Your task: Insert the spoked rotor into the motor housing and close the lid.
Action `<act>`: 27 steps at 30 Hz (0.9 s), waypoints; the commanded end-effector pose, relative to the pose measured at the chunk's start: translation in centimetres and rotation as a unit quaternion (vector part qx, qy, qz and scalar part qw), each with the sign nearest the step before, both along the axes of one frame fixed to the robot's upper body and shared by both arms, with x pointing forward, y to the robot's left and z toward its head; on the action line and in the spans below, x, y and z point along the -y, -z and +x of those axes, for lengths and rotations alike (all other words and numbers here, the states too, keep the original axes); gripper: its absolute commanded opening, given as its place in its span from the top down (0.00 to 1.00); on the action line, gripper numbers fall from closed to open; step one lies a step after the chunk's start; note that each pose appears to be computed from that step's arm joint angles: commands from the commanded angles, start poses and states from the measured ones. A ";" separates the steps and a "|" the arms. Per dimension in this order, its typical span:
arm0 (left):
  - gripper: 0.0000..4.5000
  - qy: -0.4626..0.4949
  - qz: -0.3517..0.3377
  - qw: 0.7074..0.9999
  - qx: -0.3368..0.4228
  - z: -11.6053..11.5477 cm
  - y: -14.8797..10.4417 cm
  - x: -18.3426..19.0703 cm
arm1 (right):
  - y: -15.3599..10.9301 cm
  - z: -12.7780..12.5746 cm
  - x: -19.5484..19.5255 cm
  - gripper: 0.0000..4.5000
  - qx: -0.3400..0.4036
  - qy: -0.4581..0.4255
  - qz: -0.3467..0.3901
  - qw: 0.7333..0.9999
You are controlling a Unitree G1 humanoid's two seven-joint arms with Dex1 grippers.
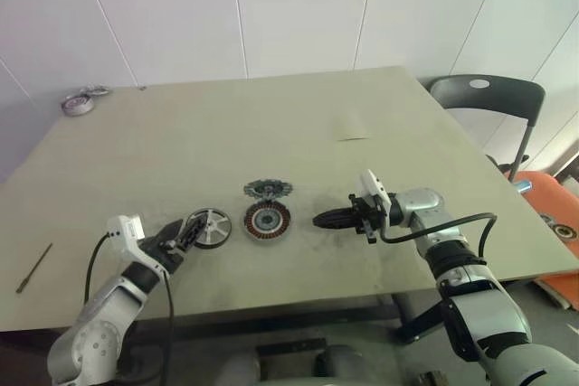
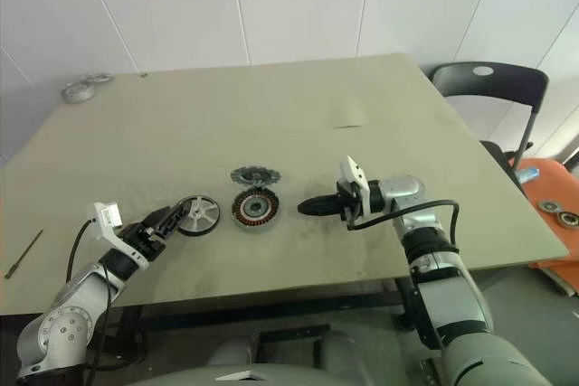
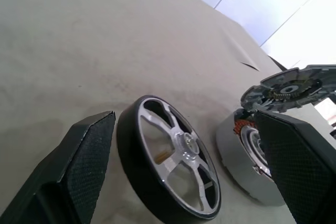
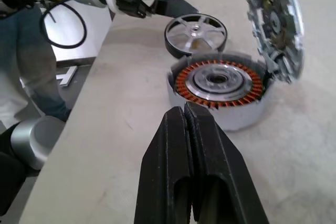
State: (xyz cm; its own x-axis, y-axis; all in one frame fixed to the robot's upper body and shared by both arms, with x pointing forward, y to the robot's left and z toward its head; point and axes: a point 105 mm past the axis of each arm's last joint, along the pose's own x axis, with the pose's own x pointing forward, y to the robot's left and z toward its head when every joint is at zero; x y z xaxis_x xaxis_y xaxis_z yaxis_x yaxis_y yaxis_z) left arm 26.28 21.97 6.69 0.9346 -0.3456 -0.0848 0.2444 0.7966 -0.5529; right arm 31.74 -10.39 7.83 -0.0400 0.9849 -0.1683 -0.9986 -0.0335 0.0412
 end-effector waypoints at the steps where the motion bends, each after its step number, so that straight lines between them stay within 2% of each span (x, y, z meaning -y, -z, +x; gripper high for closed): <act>1: 0.00 0.023 -0.003 1.000 0.015 0.3 -0.8 0.6 | -1.6 0.3 -0.4 0.99 0.026 -0.006 0.022 0.999; 22: 0.00 0.025 -0.003 1.000 -0.013 -0.1 0.8 1.1 | -1.3 0.6 -0.3 0.99 0.029 0.009 0.010 0.999; 25: 0.13 0.017 0.004 1.000 -0.020 0.0 1.2 0.9 | -1.3 0.6 -0.3 1.00 0.030 0.013 0.008 0.999; 27: 0.27 0.019 0.002 1.000 -0.025 0.0 1.4 0.9 | -1.3 0.6 -0.2 1.00 0.029 0.014 0.006 0.999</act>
State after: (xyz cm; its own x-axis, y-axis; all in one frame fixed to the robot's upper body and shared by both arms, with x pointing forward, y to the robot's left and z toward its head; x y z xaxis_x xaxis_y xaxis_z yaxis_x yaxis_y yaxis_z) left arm 26.08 21.07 4.72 0.9150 -0.3747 -0.1495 0.2287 0.7871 -0.5728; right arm 32.10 -10.23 8.00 -0.0084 0.9858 -0.1675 -0.9996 -0.0040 0.0266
